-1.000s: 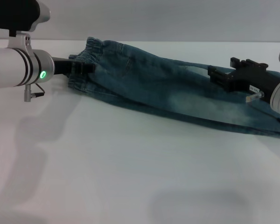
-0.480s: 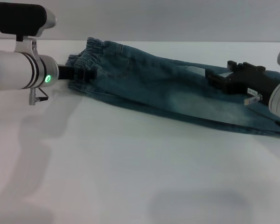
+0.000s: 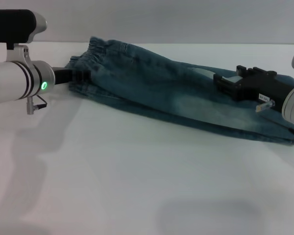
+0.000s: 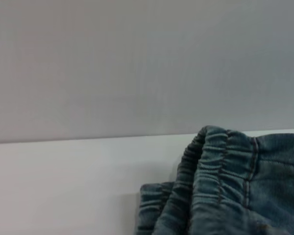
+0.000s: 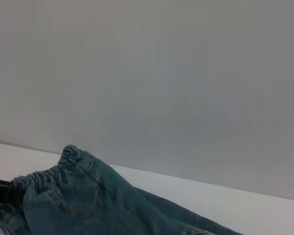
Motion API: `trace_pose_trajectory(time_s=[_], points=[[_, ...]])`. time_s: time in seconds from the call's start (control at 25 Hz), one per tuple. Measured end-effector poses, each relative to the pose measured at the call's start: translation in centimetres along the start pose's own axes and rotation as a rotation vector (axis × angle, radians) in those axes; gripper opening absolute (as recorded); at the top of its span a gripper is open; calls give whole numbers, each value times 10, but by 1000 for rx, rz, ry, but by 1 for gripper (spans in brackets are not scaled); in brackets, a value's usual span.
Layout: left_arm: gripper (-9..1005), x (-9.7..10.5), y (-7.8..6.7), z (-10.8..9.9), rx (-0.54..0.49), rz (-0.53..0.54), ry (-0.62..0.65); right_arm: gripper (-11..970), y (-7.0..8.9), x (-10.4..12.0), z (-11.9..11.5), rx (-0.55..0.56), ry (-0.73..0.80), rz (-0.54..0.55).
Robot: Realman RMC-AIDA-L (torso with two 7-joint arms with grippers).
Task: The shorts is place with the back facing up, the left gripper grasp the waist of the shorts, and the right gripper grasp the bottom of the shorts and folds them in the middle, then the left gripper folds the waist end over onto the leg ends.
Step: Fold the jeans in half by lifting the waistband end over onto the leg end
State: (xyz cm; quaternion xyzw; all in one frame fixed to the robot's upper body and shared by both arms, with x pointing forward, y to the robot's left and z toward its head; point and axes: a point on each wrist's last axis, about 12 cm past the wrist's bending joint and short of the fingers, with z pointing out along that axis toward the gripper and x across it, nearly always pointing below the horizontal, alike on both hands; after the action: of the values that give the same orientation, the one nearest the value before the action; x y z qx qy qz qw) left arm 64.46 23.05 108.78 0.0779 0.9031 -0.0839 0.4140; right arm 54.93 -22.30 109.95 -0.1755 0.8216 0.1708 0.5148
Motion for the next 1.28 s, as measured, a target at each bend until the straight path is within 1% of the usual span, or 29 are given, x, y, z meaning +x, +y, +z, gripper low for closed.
trace_pose_trajectory(time_s=[0.32, 0.64, 0.84, 0.96, 1.28], points=[[379, 6, -1, -3, 8, 4, -1, 631, 2, -1, -2, -15, 3, 8], [89, 8, -10, -10, 40, -2, -58, 631, 2, 6, -5, -22, 21, 20], [-2, 9, -13, -13, 52, 2, -63, 631, 2, 8, -7, -22, 27, 26], [-2, 11, -16, -18, 64, 2, -73, 631, 2, 10, -8, -25, 31, 28], [-1, 9, -23, -45, 102, 3, -146, 628, 8, 10, -4, -51, 42, 15]])
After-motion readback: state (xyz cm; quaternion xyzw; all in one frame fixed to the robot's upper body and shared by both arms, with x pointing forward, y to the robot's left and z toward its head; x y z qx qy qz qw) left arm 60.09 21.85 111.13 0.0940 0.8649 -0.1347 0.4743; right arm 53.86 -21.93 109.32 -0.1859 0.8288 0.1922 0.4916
